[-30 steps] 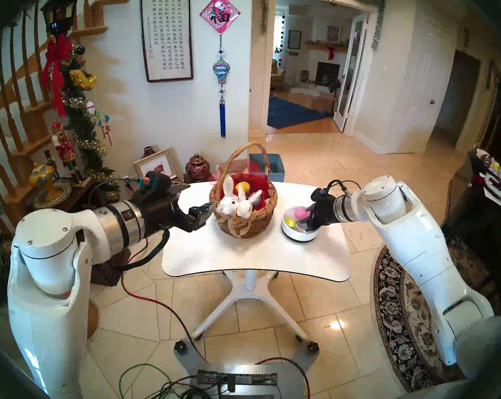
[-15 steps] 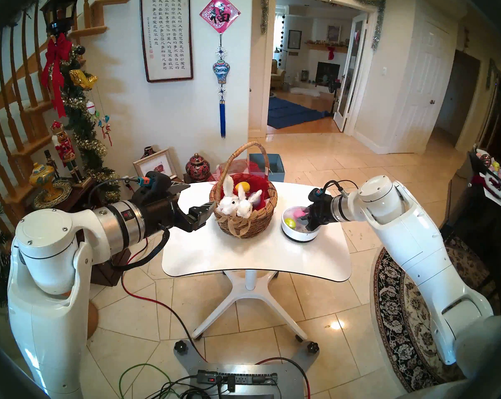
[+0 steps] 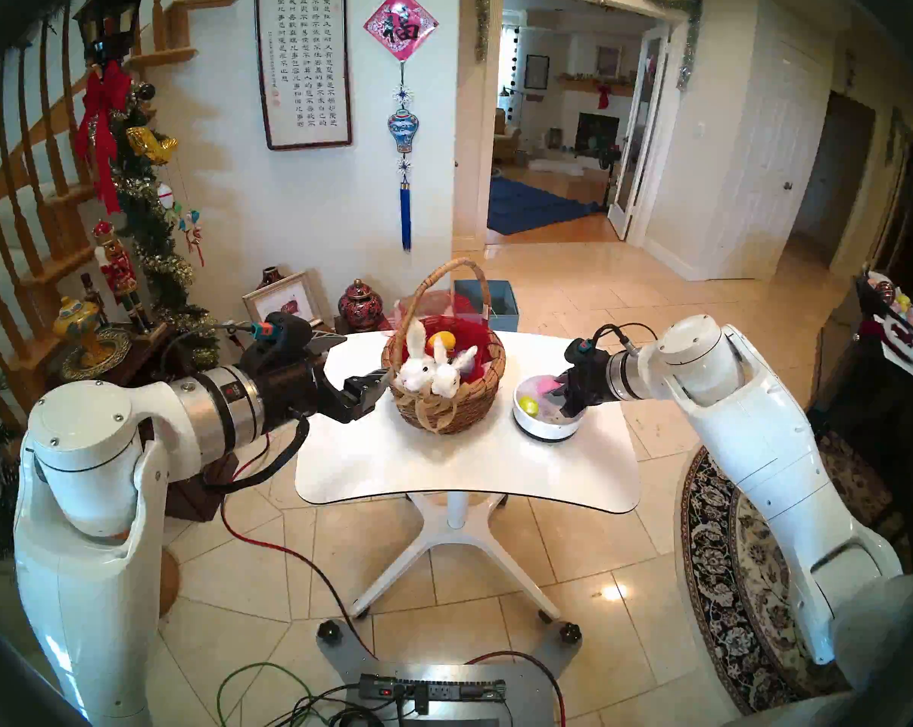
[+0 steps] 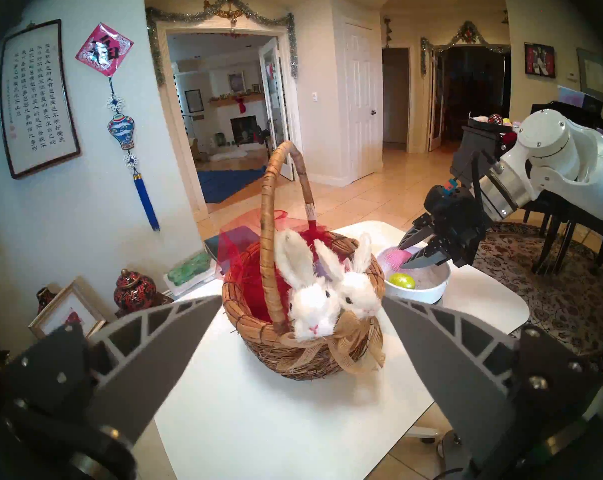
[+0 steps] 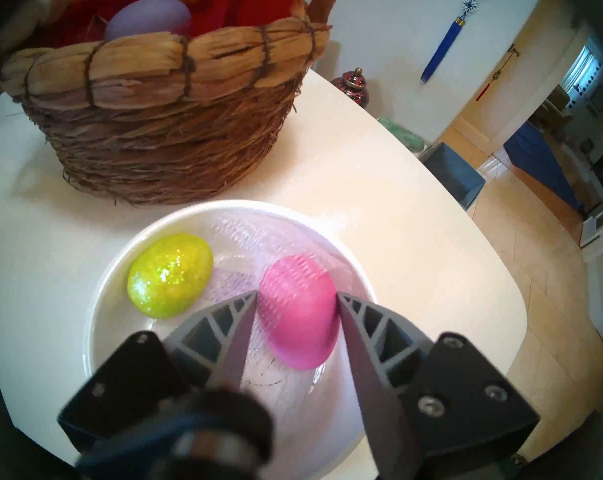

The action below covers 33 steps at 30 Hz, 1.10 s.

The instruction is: Put easter egg into basket

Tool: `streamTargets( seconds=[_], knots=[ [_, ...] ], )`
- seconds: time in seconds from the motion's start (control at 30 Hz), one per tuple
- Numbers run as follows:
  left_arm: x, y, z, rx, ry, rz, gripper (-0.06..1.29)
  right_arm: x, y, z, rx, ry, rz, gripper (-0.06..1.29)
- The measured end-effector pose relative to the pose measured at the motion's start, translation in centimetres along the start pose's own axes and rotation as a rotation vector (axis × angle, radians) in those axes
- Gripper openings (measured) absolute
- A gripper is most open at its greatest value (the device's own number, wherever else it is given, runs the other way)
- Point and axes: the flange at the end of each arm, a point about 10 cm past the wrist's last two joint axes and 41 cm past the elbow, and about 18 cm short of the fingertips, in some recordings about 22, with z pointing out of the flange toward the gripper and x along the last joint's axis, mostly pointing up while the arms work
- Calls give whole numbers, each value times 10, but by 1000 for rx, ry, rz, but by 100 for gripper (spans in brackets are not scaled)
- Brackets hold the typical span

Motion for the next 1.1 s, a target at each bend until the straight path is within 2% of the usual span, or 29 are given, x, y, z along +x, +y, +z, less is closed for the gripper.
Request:
streamTargets(
  seconds=[0.4, 0.8, 0.93, 1.1],
  knots=[
    [0, 0, 0, 1, 0, 0, 126, -2, -12, -14, -30, -17, -62, 52],
    [0, 0, 0, 0, 0, 0, 126, -13, -17, -19, -51, -85, -121, 54],
    [0, 0, 0, 0, 0, 0, 126, -14, -18, -21, -44, -97, -128, 65],
    [0, 0, 0, 1, 0, 0, 126, -11, -15, -25, -48, -98, -137, 91]
  ],
)
